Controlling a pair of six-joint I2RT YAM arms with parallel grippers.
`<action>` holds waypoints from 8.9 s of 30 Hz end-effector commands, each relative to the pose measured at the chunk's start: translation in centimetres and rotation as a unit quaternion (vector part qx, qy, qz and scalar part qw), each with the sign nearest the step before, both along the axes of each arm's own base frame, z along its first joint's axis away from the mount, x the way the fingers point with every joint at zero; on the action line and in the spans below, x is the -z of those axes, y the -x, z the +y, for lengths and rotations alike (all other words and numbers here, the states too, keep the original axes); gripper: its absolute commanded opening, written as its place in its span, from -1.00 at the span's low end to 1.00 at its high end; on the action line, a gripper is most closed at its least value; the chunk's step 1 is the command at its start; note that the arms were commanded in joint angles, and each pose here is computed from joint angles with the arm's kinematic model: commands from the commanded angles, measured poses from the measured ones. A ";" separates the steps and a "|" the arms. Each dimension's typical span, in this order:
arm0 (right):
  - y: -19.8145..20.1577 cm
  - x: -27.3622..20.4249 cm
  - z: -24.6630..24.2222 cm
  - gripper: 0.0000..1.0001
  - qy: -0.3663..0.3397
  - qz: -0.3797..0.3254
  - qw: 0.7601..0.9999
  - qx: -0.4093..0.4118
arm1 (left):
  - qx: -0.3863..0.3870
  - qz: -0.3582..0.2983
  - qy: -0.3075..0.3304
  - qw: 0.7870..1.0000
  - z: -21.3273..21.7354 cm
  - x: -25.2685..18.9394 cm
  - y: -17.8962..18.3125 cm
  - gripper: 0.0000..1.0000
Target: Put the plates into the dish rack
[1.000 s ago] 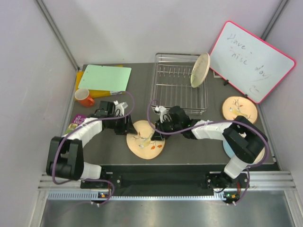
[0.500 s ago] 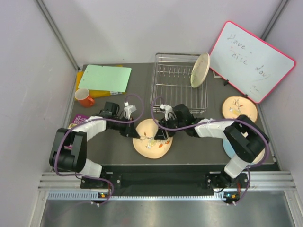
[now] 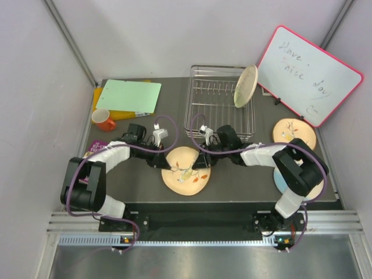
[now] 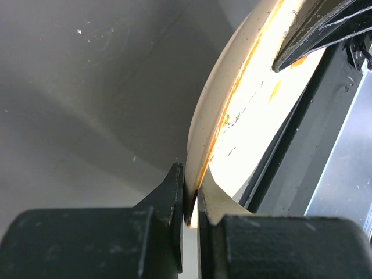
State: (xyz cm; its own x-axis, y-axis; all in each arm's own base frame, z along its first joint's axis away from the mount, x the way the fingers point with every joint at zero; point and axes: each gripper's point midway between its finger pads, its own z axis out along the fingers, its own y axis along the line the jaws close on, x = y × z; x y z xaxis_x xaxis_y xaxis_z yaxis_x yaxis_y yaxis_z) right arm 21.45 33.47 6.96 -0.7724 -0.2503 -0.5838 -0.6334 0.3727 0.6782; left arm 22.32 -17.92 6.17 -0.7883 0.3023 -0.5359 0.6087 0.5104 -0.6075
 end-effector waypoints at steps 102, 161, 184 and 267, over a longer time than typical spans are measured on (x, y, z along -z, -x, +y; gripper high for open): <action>-36.7 -15.8 -22.4 -0.07 0.377 -0.327 0.652 0.571 | -0.283 -0.305 0.038 0.908 5.3 -21.1 -11.7 0.72; 3.5 2.5 -51.9 0.71 0.473 -0.002 0.808 0.351 | 0.297 -0.323 -0.017 0.898 -19.1 -10.6 6.6 0.01; 7.3 5.4 -43.8 0.59 0.307 0.166 0.907 0.237 | 0.242 -0.267 -0.033 0.932 -17.5 -4.5 7.4 -0.03; -5.0 6.6 -36.2 0.71 0.166 0.161 0.973 0.022 | 0.250 -0.254 -0.079 0.931 -27.1 5.8 -2.8 -0.28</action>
State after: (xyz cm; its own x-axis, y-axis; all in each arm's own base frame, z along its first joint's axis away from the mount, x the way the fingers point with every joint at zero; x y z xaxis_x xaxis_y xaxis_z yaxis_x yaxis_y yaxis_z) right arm 24.97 -4.06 4.23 -0.9716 -0.2181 -0.0916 -0.2122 0.6322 0.7452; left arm 26.93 -45.96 2.64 -0.1261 0.6251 -0.7703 0.9879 0.1494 -0.0405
